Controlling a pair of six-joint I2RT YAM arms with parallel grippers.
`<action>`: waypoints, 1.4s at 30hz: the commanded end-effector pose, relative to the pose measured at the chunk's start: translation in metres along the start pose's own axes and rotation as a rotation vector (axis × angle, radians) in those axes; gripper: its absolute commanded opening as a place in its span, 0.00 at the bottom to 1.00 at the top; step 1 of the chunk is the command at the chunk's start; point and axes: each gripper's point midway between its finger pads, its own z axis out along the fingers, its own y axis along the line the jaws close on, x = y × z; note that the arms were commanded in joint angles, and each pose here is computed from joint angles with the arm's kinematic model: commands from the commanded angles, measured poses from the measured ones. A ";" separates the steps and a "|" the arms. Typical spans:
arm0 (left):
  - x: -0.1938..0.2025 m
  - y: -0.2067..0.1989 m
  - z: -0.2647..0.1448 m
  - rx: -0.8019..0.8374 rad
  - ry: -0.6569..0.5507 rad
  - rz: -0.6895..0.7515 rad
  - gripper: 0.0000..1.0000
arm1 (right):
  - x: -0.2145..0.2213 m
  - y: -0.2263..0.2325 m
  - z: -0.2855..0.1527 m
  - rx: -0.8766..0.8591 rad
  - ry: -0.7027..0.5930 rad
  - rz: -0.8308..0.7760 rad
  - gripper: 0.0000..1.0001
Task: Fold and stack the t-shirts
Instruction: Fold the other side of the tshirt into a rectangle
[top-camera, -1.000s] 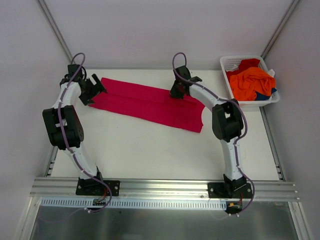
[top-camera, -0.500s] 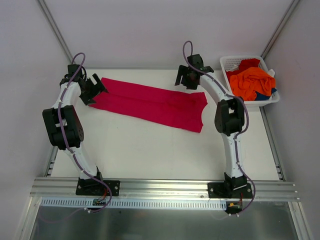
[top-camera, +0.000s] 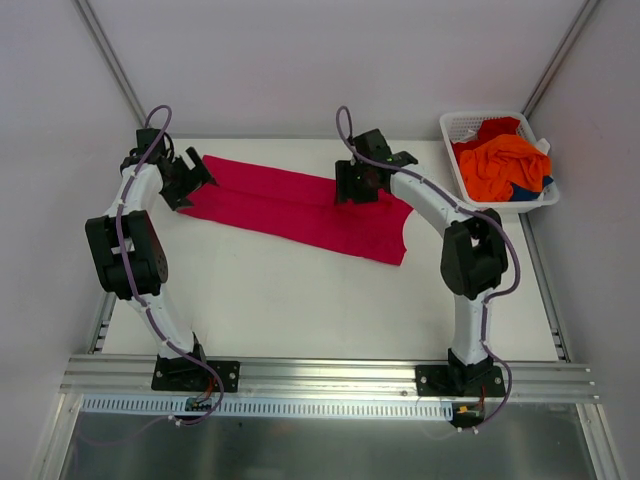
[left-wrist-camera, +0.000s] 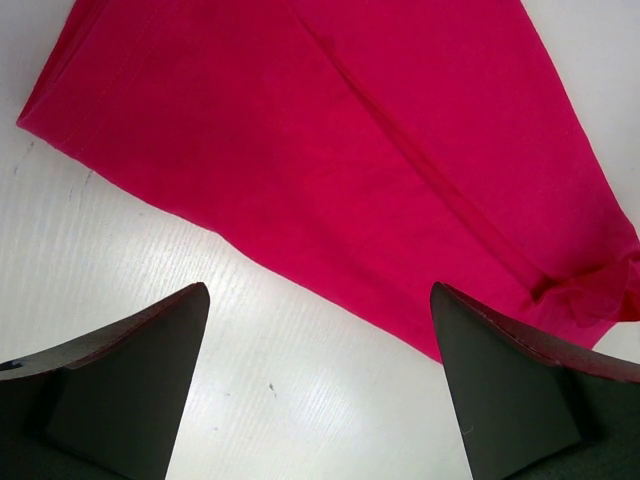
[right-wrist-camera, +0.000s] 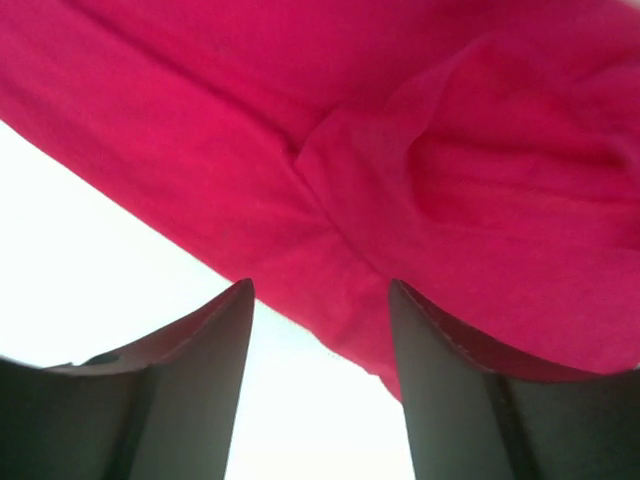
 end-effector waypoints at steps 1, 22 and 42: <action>0.002 -0.013 -0.011 0.042 -0.005 0.030 0.93 | 0.020 -0.009 0.012 0.041 0.047 -0.061 0.59; 0.005 -0.019 -0.024 0.065 -0.020 0.043 0.94 | -0.004 -0.046 0.072 0.227 0.076 -0.124 0.41; -0.014 -0.041 -0.024 0.150 -0.031 0.132 0.95 | -0.148 -0.038 0.003 0.123 -0.316 -0.094 0.97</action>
